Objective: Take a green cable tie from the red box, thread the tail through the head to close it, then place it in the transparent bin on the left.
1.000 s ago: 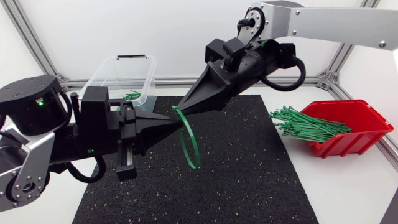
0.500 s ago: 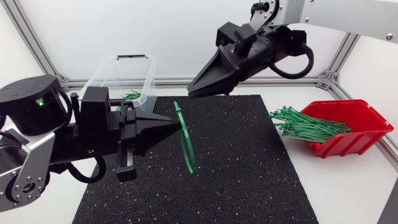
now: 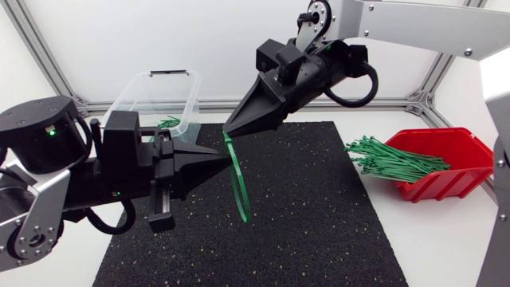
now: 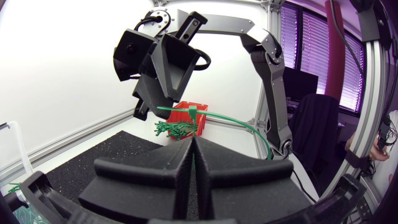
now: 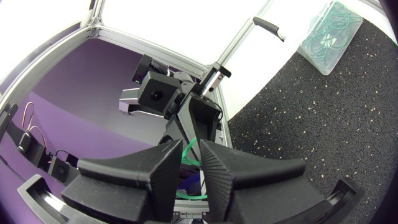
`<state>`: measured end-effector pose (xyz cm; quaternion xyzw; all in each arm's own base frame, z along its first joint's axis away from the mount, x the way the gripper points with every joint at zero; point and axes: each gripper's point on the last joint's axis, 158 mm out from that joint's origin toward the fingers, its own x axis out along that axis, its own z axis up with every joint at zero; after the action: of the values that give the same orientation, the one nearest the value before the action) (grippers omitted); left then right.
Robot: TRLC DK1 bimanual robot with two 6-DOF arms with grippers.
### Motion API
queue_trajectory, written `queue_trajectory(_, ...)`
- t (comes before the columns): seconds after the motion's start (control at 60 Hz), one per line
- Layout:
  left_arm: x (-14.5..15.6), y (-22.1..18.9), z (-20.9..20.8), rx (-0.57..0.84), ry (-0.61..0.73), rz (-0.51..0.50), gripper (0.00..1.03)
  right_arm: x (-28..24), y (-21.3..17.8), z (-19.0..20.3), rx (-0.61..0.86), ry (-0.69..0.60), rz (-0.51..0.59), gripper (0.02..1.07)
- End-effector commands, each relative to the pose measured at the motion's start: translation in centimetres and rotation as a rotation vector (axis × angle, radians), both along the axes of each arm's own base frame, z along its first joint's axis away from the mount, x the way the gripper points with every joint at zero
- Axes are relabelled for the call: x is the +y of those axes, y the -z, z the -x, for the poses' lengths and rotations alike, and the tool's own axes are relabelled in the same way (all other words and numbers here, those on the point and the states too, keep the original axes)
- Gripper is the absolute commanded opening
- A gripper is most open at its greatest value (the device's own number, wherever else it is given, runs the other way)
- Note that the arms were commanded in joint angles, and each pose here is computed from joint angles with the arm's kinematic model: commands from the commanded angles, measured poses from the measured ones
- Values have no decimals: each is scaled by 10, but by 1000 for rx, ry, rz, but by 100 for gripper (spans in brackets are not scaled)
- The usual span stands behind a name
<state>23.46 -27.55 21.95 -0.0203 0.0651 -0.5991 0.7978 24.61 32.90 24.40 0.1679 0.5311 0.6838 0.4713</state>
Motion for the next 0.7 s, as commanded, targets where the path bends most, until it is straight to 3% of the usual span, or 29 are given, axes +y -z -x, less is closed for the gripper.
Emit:
queue_trajectory(0.0, 3, 0, 0, -8, -5, 0, 3, 4, 4, 3, 6, -19, 8, 28)
queue_trajectory(0.083, 3, 0, 0, -9, -5, 1, 3, 5, 5, 6, 7, -26, 9, 27)
queue_trajectory(0.133, 3, 0, 1, -8, -5, 0, 3, 6, 5, 7, 6, -29, 8, 20)
queue_trajectory(0.25, 4, 1, 0, -9, -6, -1, 3, 6, 5, 9, 3, -34, 8, 17)
queue_trajectory(0.317, 4, 2, 0, -8, -6, -3, 3, 7, 4, 10, -2, -38, 5, 8)
queue_trajectory(0.683, -1, 2, 12, -10, 25, -5, 3, 11, 3, 6, -11, -40, 3, 8)
